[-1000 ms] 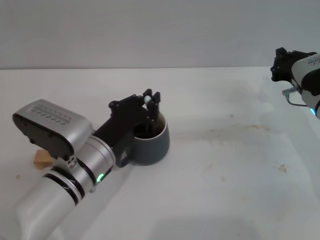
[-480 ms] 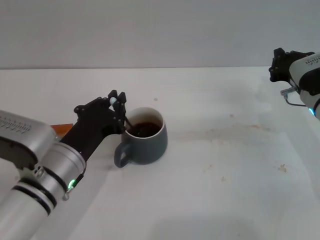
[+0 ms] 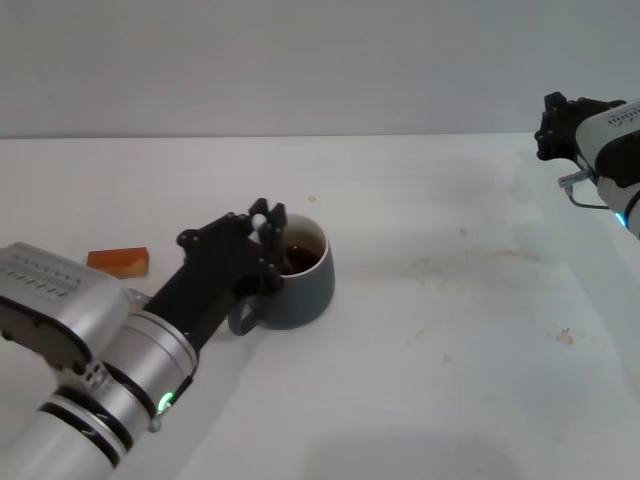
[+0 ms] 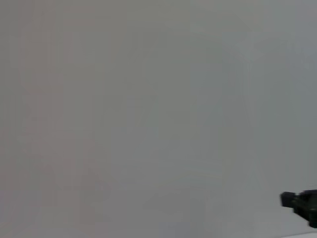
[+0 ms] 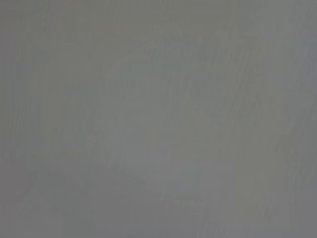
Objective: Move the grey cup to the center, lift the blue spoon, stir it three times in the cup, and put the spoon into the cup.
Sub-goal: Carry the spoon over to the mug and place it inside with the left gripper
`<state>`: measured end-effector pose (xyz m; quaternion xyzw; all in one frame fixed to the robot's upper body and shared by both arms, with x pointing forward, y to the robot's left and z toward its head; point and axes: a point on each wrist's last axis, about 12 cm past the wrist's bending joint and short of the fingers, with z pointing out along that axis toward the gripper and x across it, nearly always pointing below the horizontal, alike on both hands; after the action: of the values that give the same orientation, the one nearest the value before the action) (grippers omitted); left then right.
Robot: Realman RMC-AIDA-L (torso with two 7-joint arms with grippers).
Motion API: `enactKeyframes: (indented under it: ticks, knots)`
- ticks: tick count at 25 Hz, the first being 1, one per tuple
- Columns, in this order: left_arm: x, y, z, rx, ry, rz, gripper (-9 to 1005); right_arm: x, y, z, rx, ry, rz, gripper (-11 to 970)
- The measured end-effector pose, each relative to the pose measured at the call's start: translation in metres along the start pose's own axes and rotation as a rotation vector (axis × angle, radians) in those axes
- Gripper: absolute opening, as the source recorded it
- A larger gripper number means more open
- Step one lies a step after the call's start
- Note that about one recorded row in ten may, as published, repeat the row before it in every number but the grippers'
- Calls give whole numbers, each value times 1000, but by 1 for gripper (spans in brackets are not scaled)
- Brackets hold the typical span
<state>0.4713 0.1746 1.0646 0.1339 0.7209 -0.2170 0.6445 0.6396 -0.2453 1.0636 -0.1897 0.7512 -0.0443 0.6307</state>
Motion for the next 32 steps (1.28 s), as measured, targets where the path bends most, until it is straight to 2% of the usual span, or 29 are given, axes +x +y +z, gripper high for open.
enactKeyframes:
  ticks: [5, 9, 11, 15, 16, 18, 20, 24, 25, 29, 32]
  knots:
    - [-1, -10, 11, 43, -4, 14, 246, 0, 0, 0, 0, -2, 0, 15]
    - [-1, -10, 17, 56, -5, 24, 248, 0, 0, 0, 1, -2, 0, 15]
    - [1, -6, 26, 65, 4, 42, 249, 1, 0, -1, 1, -1, 0, 15]
    - [3, 2, 33, 57, 2, 51, 251, 3, 0, -2, -2, 3, -8, 15]
    - [4, 11, 37, 44, -4, 50, 251, 3, 0, -2, -2, 4, -7, 15]
    - [5, 17, 37, 30, -8, 45, 252, 3, 0, -2, -2, 5, -7, 15]
    - [6, 26, 32, 1, -14, 42, 253, 4, 0, -2, -2, 7, -6, 15]
    - [8, 31, 26, -28, -12, 37, 255, 4, 0, -3, -2, 8, -6, 15]
    - [12, 36, 11, -68, -12, 15, 256, 4, 0, -3, -2, 9, -6, 15]
    - [13, 33, 2, -79, -20, -4, 257, 4, 1, -3, -3, 9, -5, 15]
    - [11, 19, -4, -54, -33, -20, 259, 3, 2, -2, -6, 6, -4, 15]
